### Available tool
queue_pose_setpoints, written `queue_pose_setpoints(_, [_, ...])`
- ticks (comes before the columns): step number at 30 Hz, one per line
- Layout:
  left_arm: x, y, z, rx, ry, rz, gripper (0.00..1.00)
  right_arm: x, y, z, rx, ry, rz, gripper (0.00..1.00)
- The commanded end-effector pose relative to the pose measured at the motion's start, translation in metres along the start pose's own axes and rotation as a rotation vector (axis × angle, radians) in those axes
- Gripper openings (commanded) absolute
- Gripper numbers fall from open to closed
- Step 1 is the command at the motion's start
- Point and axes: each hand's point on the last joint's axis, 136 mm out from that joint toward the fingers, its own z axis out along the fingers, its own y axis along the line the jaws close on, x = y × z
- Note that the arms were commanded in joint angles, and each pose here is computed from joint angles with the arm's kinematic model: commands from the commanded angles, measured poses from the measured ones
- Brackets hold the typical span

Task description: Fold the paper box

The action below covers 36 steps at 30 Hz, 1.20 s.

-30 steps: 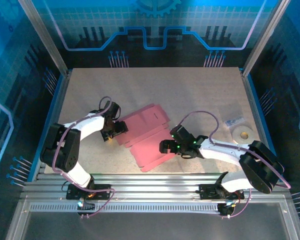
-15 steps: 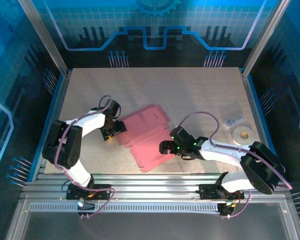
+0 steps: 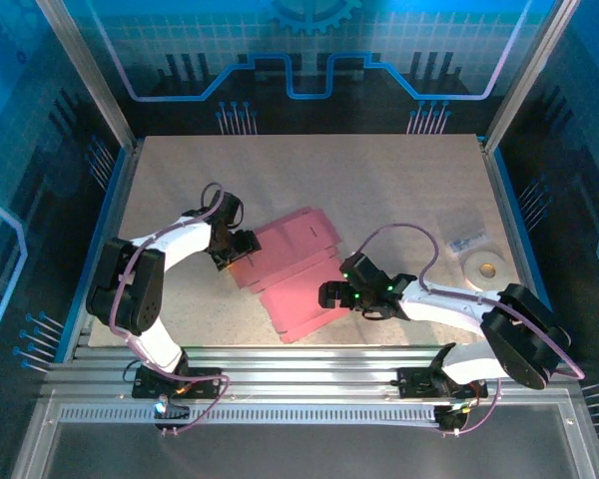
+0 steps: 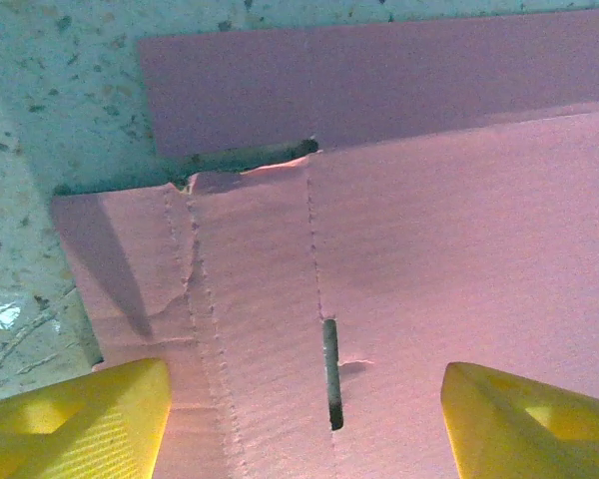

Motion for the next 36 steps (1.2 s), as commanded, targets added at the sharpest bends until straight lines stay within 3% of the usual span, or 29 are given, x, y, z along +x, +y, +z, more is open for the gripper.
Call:
queue_pose_setpoints(1, [0.001,-0.004,0.001,0.006,0.02,-0.008,0.73,0.02,-0.013,0.002,0.047,0.056,0.01,1.0])
queue_pose_setpoints(8, [0.004,0.011,-0.006,-0.072,0.021,0.003,0.76,0.018,-0.008,0.005,0.04,0.063,0.005,1.0])
queue_pose_setpoints(27, [0.007,0.013,0.008,-0.125,0.055,0.022,0.76,0.02,-0.006,0.009,0.031,0.072,0.008,1.0])
queue_pose_setpoints(36, [0.004,0.008,-0.007,-0.126,0.031,0.042,0.79,0.02,-0.007,0.009,0.035,0.07,0.008,1.0])
